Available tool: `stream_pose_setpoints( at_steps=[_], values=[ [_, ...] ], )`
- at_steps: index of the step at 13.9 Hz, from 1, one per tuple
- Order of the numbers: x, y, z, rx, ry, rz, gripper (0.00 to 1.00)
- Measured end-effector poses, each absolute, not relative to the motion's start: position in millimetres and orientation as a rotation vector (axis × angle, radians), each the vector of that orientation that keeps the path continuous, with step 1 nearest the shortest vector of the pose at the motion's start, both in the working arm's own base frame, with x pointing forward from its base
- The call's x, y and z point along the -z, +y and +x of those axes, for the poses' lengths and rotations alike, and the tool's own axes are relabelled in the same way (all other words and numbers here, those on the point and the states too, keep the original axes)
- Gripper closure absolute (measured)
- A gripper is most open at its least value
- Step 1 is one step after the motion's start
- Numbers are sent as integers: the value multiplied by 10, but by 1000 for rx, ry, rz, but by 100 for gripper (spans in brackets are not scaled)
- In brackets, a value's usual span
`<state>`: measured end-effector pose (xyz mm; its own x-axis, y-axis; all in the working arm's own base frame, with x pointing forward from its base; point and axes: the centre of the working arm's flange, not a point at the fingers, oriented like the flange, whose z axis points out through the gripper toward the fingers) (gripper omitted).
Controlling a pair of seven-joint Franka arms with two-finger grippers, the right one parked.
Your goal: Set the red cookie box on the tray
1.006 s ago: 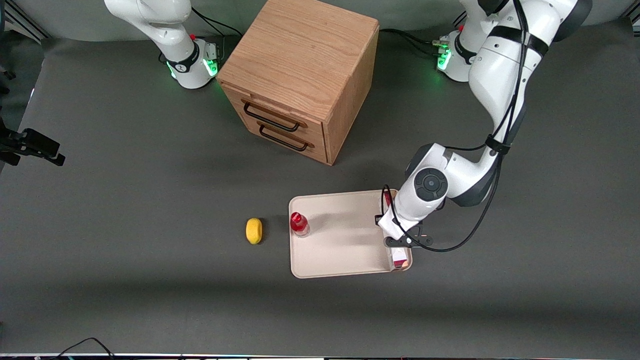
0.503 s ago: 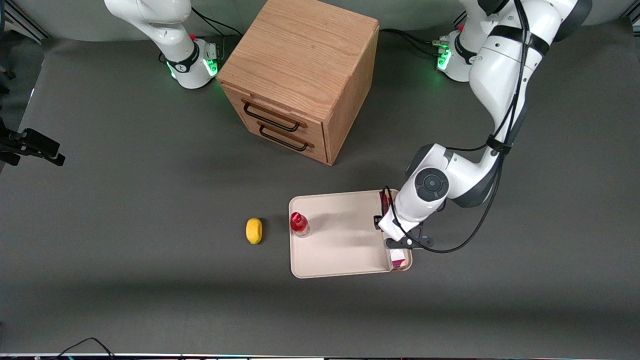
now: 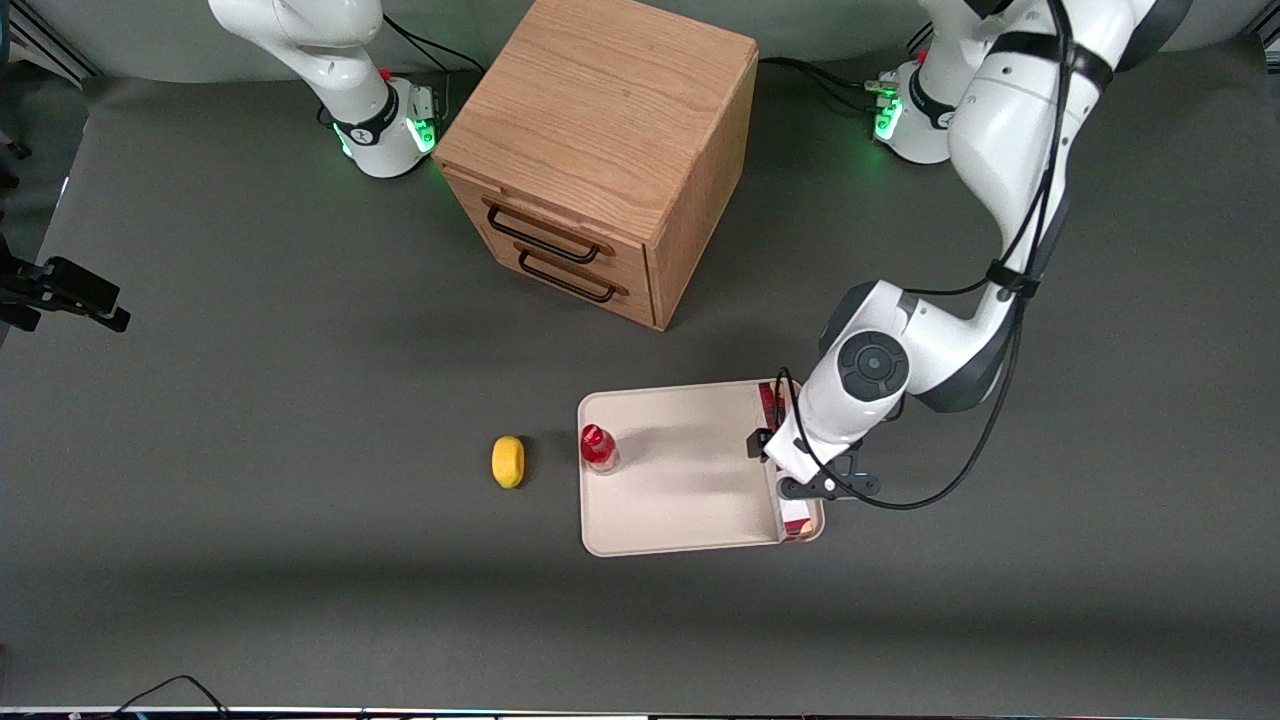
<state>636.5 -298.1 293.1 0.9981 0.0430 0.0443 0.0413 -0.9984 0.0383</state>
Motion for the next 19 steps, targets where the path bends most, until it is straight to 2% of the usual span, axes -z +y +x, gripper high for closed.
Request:
stream_pose_setpoints(
  at_steps=[3, 6, 8, 10, 15, 19],
  values=[
    [-3688, -2753, 6300, -56, -4, 3168, 0],
    [-4440, -2125, 6227, 39, -115, 3171, 0],
    [-4803, -1597, 6186, 80, -135, 3178, 0],
    [-5098, -1150, 6123, 80, -132, 3197, 0],
    [-5383, -481, 5756, 74, -59, 3167, 0],
    [-5552, -383, 5551, 41, -51, 3161, 0]
  ],
)
